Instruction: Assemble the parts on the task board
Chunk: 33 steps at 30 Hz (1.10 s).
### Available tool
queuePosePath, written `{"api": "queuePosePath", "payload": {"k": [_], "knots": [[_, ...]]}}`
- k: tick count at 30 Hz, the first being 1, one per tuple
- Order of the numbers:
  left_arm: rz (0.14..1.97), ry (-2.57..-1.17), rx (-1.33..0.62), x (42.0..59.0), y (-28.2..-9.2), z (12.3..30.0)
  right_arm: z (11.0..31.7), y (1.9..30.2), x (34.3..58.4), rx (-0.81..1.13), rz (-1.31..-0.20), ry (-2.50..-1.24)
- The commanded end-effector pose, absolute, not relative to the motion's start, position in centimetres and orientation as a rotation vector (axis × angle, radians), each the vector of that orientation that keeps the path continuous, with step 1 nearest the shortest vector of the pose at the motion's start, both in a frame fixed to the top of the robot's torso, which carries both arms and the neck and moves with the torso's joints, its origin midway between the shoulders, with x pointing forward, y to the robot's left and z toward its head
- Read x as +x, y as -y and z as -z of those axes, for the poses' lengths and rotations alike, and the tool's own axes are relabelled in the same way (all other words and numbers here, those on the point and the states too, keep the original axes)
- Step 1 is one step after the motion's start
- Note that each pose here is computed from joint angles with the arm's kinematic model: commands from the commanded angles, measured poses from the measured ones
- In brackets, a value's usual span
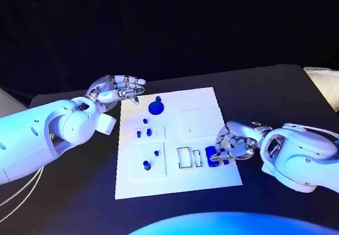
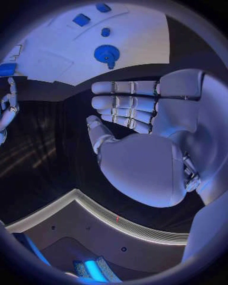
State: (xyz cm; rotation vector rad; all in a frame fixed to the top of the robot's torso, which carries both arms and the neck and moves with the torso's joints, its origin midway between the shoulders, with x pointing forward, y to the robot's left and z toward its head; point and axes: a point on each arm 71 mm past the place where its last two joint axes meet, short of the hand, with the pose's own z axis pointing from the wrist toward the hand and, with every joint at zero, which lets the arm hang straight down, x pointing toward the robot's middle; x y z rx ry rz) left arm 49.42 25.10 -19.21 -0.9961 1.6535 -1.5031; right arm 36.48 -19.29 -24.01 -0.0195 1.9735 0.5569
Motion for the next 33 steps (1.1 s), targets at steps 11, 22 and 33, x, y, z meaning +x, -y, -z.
{"api": "queuePosePath", "payload": {"k": [11,22,33], "knots": [[1.524,-1.66,-0.99,49.3,-25.0,19.1,25.4,18.8,36.7,-0.055,-0.478,-1.989],[1.522,-1.665,-0.992,49.2,-25.1,19.2,26.1,17.6,36.7,-0.075,-0.471,-1.983],[1.522,-1.668,-0.992,49.2,-25.2,19.2,26.8,17.0,36.8,-0.092,-0.462,-2.018]]}}
